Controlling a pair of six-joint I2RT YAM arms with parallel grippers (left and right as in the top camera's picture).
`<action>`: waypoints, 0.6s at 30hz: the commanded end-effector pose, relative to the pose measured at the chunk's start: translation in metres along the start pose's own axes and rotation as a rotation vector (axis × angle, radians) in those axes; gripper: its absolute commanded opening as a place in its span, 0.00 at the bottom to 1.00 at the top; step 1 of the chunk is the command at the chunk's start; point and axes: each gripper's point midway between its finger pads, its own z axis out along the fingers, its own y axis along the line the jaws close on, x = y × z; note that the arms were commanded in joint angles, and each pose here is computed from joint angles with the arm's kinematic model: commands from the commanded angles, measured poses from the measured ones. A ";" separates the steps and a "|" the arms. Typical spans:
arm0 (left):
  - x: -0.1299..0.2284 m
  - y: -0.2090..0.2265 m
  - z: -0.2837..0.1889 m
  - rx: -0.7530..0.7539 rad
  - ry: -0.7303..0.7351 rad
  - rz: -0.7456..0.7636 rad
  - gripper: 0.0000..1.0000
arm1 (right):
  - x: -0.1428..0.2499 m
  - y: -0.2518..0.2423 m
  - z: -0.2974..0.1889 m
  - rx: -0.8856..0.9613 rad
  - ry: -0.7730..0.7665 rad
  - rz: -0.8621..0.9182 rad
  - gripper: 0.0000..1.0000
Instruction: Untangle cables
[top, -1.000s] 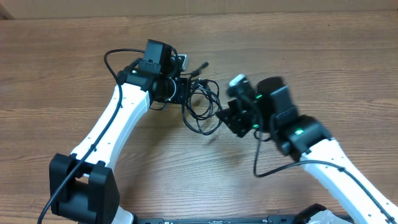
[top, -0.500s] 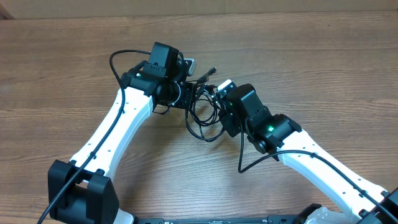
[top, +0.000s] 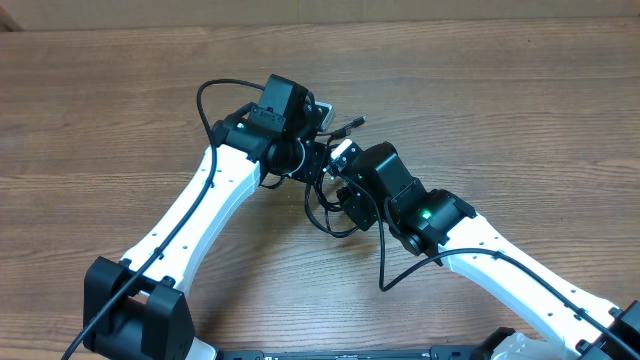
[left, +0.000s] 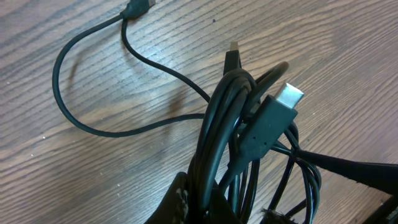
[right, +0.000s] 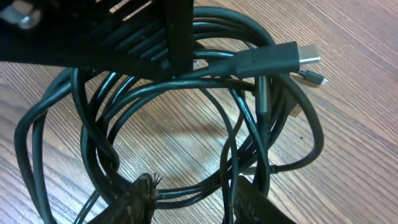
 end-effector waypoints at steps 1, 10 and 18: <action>-0.014 -0.010 -0.019 0.019 -0.061 0.050 0.04 | 0.002 0.002 0.003 -0.010 0.012 -0.008 0.40; -0.001 -0.024 -0.029 0.084 -0.028 0.120 0.04 | 0.037 -0.018 0.037 0.117 0.164 -0.021 0.40; 0.011 -0.027 -0.042 0.085 -0.008 0.138 0.04 | 0.057 -0.020 0.057 0.134 0.243 -0.024 0.46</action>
